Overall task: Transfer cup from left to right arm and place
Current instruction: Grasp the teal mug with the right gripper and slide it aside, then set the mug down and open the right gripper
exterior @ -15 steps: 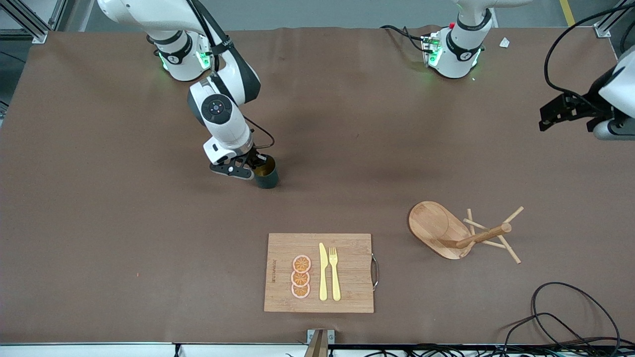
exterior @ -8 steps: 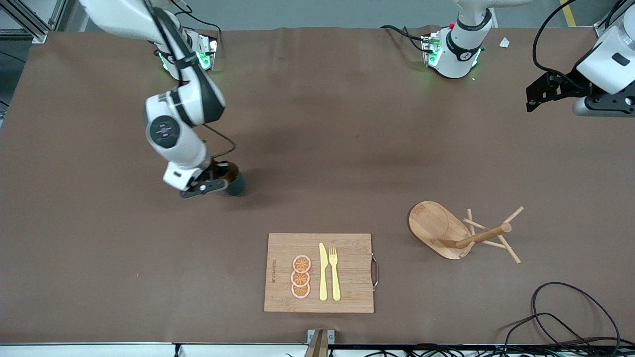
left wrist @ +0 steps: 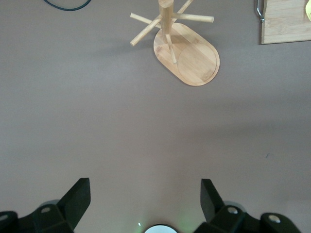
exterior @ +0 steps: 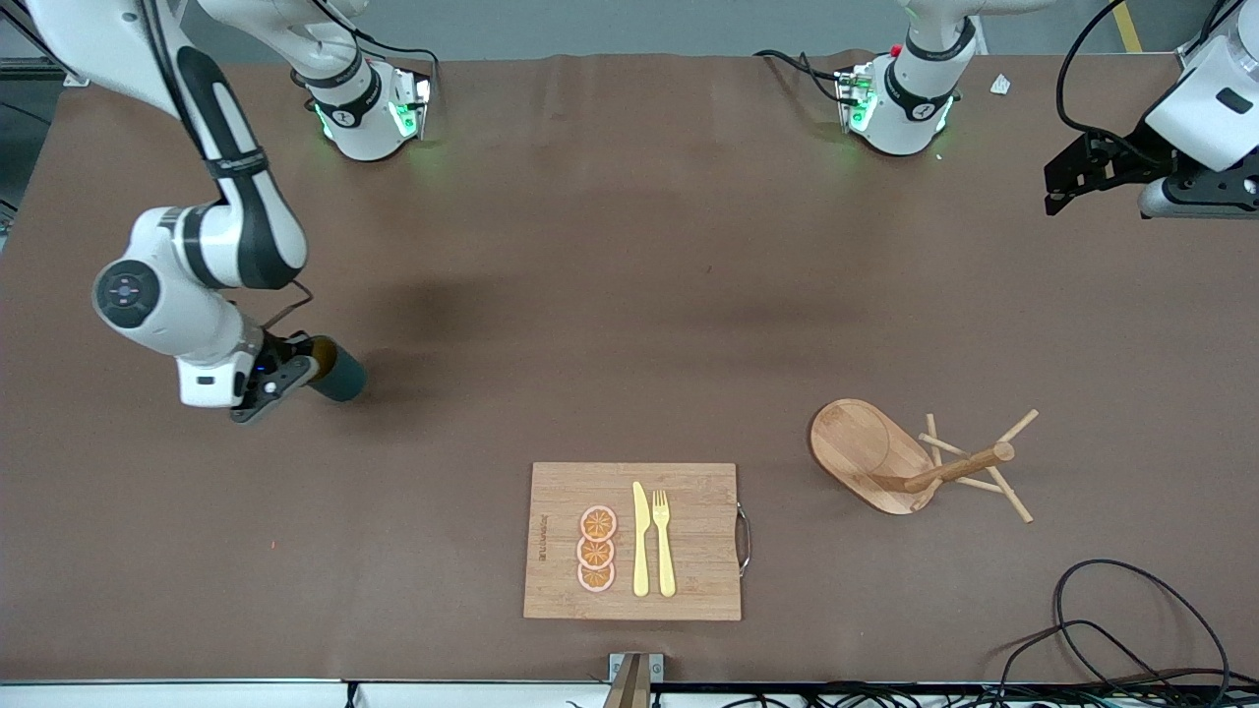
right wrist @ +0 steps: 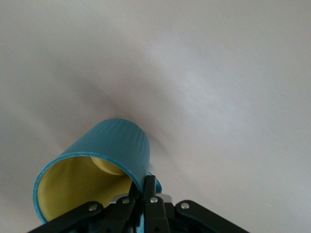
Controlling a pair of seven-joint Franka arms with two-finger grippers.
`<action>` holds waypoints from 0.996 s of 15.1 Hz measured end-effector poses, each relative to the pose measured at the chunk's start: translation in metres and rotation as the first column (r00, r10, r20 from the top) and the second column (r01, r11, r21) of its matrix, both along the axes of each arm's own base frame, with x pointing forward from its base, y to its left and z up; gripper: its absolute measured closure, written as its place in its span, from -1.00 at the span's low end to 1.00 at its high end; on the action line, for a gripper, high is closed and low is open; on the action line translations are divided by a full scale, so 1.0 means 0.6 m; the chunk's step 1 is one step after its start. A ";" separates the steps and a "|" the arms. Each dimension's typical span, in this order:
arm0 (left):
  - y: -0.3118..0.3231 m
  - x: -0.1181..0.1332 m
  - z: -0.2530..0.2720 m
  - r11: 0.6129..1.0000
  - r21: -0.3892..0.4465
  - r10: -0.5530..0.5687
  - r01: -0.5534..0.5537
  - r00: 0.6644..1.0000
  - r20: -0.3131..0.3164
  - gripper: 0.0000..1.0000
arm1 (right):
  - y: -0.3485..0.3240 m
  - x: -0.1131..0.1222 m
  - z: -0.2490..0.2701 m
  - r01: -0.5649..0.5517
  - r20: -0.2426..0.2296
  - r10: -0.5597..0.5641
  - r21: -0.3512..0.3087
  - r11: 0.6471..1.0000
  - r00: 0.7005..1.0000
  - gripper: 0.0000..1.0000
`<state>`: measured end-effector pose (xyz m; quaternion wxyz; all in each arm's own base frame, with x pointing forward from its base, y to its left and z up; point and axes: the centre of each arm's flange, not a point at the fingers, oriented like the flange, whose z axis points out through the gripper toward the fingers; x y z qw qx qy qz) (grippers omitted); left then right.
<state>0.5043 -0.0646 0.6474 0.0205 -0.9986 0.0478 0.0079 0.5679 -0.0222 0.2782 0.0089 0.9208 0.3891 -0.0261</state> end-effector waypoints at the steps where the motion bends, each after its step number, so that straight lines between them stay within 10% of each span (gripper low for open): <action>1: -0.002 0.000 0.000 1.000 0.000 0.000 0.000 1.000 0.002 -1.00 | -0.014 -0.001 -0.003 -0.009 -0.003 0.009 -0.006 1.000 1.000 0.91; 15: -0.005 0.001 -0.001 1.000 0.000 0.002 -0.002 1.000 0.005 -1.00 | -0.079 -0.021 -0.045 0.103 -0.076 -0.106 -0.045 0.994 0.991 0.91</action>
